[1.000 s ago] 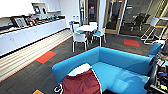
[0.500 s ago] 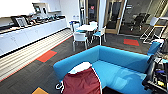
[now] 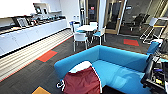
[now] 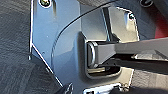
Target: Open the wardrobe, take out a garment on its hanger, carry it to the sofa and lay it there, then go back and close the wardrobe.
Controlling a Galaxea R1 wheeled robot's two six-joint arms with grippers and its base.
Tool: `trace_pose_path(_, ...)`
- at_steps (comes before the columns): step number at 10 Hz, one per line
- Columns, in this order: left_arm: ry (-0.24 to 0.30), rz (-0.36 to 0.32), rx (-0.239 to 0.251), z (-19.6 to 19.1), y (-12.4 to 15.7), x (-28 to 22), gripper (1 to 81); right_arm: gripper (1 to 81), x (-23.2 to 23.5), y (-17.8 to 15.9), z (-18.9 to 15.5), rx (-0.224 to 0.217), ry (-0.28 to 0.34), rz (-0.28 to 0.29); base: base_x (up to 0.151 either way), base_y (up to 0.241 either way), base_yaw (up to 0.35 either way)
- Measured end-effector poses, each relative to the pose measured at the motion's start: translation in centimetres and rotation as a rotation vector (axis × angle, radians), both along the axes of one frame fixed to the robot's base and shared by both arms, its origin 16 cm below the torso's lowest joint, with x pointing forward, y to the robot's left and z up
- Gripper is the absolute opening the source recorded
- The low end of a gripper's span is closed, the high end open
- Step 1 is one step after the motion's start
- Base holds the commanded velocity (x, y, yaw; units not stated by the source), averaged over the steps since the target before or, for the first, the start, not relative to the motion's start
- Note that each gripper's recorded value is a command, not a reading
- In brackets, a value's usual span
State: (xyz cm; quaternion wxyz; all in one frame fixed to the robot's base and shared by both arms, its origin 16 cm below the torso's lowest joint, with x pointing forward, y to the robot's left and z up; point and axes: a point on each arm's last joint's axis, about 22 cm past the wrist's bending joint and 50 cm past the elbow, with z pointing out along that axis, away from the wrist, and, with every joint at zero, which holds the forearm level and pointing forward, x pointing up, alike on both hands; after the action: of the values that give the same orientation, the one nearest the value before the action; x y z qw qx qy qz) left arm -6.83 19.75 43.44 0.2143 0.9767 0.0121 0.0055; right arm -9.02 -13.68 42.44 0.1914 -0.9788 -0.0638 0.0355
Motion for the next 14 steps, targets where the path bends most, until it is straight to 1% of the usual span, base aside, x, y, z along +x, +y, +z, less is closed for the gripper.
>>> trace_pose_path(7,0.000,0.000,0.003,-0.1,-0.2,0.4,81.1,81.1,0.4,0.0,-0.1,0.001,-0.003,-0.001,0.000,0.000,0.000)
trace_pose_path(11,0.001,0.005,0.010,-0.1,0.3,0.6,81.1,81.1,0.4,0.0,-0.1,0.001,-0.003,-0.001,0.000,0.000,0.238)
trace_pose_path(13,-0.012,0.005,0.010,-0.2,0.4,1.6,81.1,81.1,-0.3,0.0,0.1,0.000,0.006,0.000,0.000,0.000,0.250)
trace_pose_path(14,-0.003,0.005,0.009,-0.2,0.1,0.9,81.1,81.1,0.5,-0.2,-0.1,-0.003,-0.005,0.000,0.000,0.000,0.251)
